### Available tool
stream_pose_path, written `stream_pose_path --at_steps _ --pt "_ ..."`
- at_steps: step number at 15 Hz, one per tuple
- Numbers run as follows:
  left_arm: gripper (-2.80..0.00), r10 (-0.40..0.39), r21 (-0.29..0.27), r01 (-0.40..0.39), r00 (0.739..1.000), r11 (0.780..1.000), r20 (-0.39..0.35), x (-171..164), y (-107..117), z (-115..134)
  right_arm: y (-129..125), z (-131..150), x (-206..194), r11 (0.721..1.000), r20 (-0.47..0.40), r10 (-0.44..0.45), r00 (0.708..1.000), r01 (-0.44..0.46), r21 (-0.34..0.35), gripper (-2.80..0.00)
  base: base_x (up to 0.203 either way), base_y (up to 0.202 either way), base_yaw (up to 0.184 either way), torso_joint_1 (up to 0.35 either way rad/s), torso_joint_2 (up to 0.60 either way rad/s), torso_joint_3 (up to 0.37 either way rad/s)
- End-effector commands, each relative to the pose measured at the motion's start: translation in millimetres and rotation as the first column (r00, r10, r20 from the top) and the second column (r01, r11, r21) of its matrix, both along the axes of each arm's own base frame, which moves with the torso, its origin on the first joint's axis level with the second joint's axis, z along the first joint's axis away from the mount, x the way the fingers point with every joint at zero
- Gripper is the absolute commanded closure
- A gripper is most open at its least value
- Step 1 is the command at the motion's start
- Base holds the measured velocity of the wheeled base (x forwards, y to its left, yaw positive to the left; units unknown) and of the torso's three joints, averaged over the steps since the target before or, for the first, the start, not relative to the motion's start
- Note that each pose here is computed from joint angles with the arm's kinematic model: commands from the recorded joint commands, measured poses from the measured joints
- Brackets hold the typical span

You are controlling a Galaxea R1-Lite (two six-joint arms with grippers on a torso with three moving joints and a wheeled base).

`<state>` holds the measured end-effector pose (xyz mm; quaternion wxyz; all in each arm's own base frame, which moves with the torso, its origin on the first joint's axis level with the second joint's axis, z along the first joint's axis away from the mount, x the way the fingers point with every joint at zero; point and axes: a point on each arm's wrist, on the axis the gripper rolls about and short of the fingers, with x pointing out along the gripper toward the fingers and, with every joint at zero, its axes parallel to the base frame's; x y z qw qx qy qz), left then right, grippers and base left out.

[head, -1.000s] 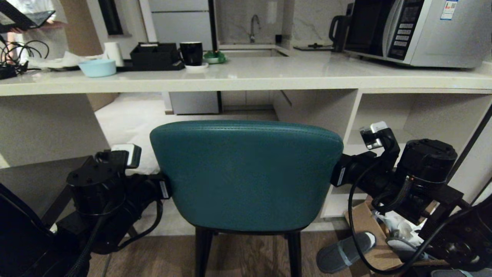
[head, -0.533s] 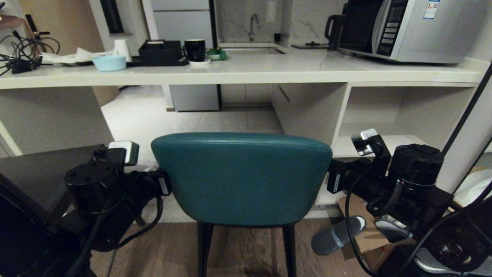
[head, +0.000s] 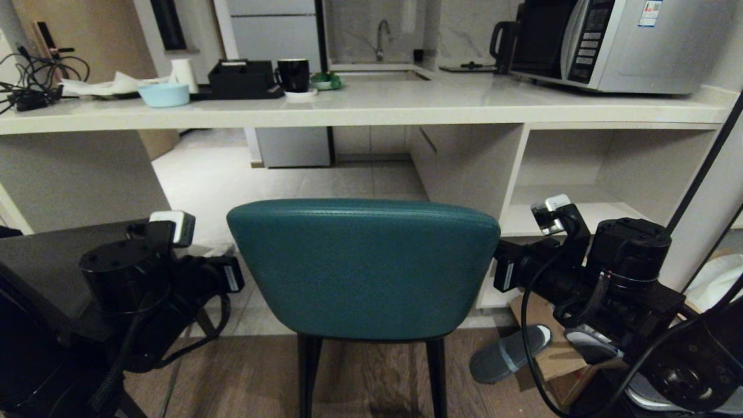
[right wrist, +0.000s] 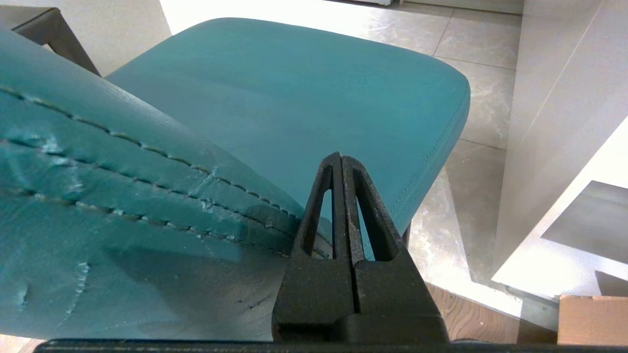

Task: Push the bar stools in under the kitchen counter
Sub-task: Push the blue chair back under the dining table

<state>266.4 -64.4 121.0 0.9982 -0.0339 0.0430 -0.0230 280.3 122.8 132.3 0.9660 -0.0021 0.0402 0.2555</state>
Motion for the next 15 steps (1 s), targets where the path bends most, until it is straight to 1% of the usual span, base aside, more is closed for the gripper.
stream_pose_path --at_steps 1,2,3,5,7,11,13,15 --pt "0.00 -0.021 0.009 0.021 1.000 1.000 0.009 -4 29 4 0 1 0 1.000 0.007 0.003 1.000 -0.003 0.003 0.00 0.000 0.000 0.000 0.000 0.00 0.000" --pt "0.00 -0.022 0.019 0.022 1.000 1.000 0.019 -2 38 6 0 0 1 1.000 0.005 0.003 1.000 -0.003 0.002 0.00 0.000 0.000 0.000 0.000 0.00 0.000" --pt "0.00 -0.024 0.021 0.023 0.999 1.000 0.036 3 40 9 1 -2 2 1.000 0.001 0.003 1.000 -0.003 0.001 0.00 0.000 0.000 0.000 0.000 0.00 0.000" --pt "0.00 -0.036 0.023 0.034 0.998 0.999 0.052 11 37 11 1 -2 2 1.000 0.014 0.001 1.000 -0.001 0.006 0.00 0.000 0.000 0.000 0.000 0.00 0.000" --pt "0.00 -0.072 0.027 0.071 0.995 0.997 0.066 17 26 12 1 -2 2 1.000 0.012 0.001 1.000 -0.001 0.005 0.00 0.000 0.000 0.000 0.000 0.00 0.000" --pt "0.00 -0.172 0.044 0.169 0.983 0.985 0.061 27 -8 6 2 -3 5 1.000 0.012 0.001 1.000 -0.001 0.005 0.00 0.000 0.000 0.000 0.000 0.00 0.000" --pt "0.00 -0.200 0.056 0.197 0.978 0.979 0.059 32 -20 3 4 -2 8 1.000 0.021 0.003 1.000 -0.003 0.007 0.00 0.000 0.000 0.000 0.000 0.00 0.000" --pt "0.00 -0.226 0.058 0.223 0.973 0.973 0.055 29 -29 2 7 0 14 1.000 0.037 0.003 0.999 -0.004 0.014 0.00 0.000 0.000 0.000 0.000 0.00 0.000"
